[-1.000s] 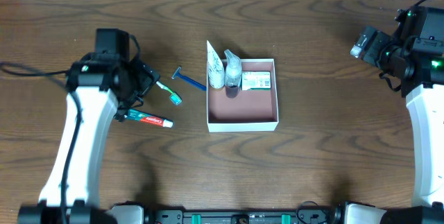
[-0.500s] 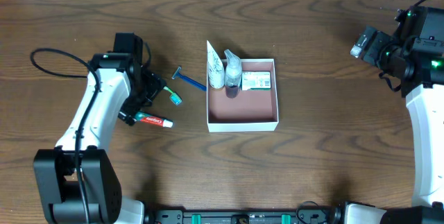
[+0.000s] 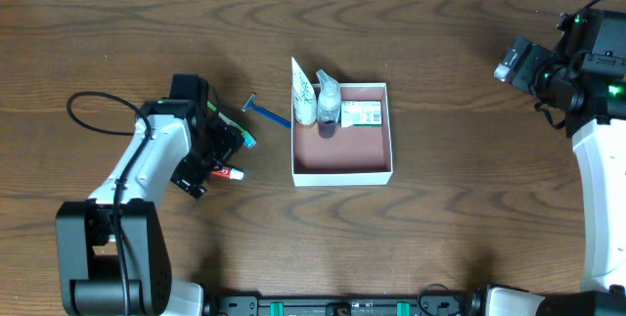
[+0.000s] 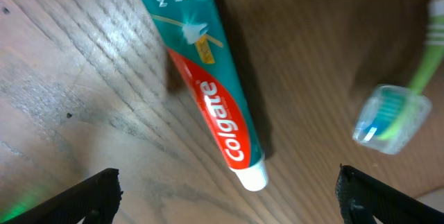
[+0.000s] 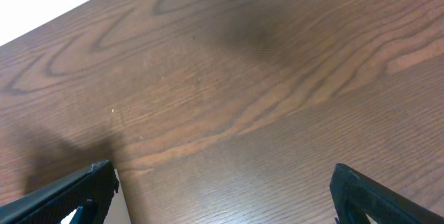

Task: Pack container
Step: 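Reach the left gripper to the Colgate toothpaste tube and grasp it, then lift the Colgate tube with the left gripper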

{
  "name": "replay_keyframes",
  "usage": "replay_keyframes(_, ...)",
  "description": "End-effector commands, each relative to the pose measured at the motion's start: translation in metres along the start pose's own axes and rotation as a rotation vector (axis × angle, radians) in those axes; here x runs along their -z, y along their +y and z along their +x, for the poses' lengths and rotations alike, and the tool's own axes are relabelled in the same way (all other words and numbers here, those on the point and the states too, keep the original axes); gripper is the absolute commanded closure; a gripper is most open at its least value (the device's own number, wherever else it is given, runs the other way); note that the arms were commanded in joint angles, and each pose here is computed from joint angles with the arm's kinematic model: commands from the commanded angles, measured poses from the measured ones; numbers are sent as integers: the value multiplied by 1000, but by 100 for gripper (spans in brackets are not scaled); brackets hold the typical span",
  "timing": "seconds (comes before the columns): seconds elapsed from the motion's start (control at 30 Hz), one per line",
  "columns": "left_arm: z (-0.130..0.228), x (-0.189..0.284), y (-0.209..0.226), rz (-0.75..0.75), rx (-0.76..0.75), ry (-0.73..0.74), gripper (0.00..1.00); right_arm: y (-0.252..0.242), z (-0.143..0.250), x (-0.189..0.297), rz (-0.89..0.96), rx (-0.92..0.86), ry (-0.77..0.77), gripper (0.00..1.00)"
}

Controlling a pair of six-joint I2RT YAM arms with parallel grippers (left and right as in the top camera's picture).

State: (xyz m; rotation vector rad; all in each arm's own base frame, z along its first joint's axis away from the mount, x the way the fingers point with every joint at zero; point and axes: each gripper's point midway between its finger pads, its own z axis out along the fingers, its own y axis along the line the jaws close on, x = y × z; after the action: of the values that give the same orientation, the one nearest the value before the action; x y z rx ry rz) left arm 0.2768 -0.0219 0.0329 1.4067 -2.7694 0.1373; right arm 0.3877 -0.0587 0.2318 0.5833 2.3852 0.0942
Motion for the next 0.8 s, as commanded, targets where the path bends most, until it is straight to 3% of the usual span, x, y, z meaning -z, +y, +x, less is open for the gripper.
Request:
replay_keyframes(0.0, 3, -12, 8, -12, 29, 11, 1, 0, -5, 4, -4, 7, -14, 1)
replay_keyframes(0.4, 3, -41, 13, 30, 84, -18, 1, 0, -5, 4, -4, 7, -14, 1)
replay_keyframes(0.53, 0, -42, 12, 36, 142, -31, 14, 0, -5, 4, -4, 7, -14, 1)
replay_keyframes(0.77, -1, -42, 11, 39, 176, -35, 53, 0, -5, 4, -4, 7, -14, 1)
